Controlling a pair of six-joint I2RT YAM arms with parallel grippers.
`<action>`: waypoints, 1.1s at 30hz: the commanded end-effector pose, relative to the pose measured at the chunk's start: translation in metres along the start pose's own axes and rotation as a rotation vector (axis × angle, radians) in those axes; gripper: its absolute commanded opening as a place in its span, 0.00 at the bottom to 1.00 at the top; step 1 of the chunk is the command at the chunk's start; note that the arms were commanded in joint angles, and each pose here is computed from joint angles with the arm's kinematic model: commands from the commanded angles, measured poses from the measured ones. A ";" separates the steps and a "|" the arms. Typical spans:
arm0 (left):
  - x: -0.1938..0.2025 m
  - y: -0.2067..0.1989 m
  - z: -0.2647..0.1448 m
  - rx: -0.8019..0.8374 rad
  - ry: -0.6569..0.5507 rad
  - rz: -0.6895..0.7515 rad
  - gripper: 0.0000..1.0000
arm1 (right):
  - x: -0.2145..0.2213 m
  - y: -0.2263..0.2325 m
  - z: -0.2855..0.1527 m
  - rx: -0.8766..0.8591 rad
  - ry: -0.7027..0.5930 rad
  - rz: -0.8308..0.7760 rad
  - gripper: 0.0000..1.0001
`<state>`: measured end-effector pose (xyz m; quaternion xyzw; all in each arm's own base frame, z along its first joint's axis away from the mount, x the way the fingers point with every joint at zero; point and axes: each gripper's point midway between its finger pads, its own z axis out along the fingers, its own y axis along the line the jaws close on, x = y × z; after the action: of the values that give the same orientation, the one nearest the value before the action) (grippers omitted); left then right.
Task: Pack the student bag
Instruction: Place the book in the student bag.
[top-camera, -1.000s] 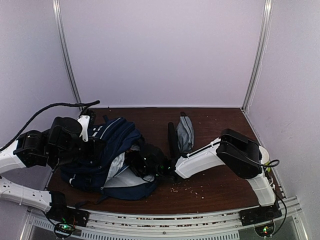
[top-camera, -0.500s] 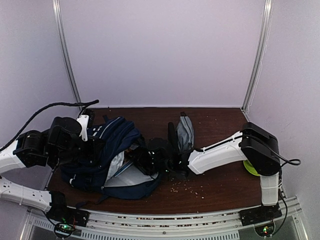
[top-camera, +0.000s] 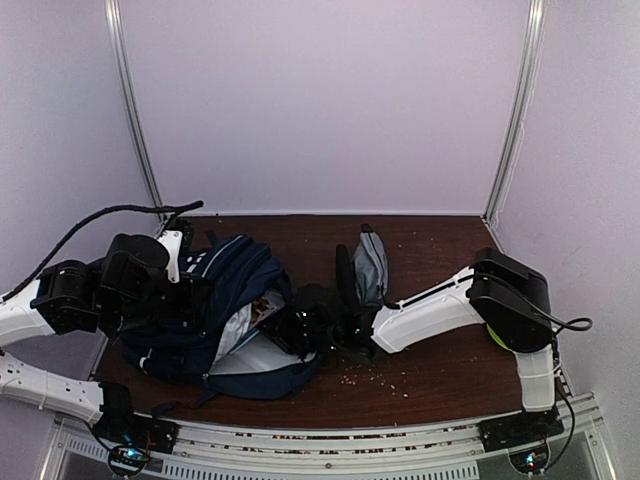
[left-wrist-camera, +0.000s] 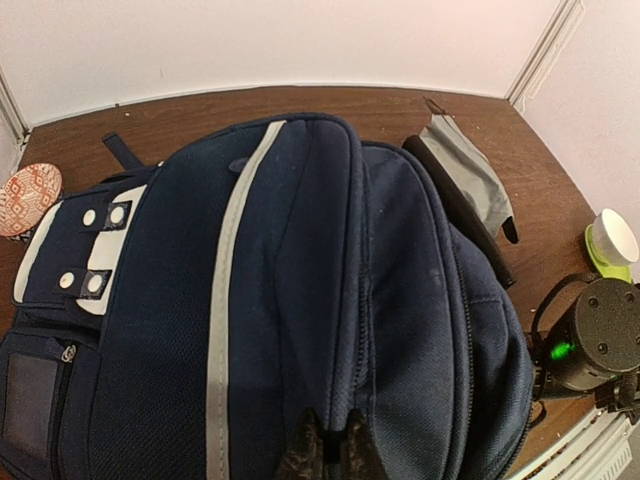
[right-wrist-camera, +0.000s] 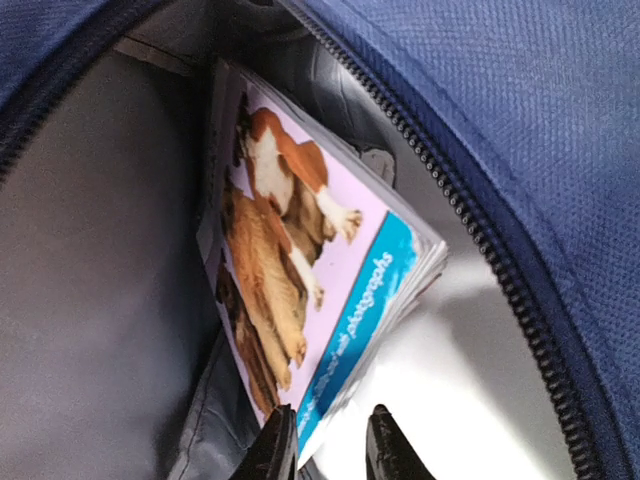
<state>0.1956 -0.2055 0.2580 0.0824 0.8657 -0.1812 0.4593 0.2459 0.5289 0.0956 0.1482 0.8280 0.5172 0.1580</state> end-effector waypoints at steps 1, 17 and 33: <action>-0.057 -0.029 -0.019 0.139 -0.187 -0.152 0.00 | -0.001 -0.001 0.008 0.014 0.000 0.000 0.24; -0.051 -0.036 -0.021 0.197 -0.164 -0.179 0.00 | 0.000 0.023 0.045 -0.018 0.018 -0.022 0.00; -0.054 -0.018 -0.027 0.143 -0.203 -0.187 0.00 | -0.004 0.060 0.049 -0.112 0.045 -0.054 0.43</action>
<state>0.1914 -0.2077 0.2600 0.0749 0.8621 -0.2094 0.4553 0.2781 0.6077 0.1075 0.1248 0.8067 0.5576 0.1506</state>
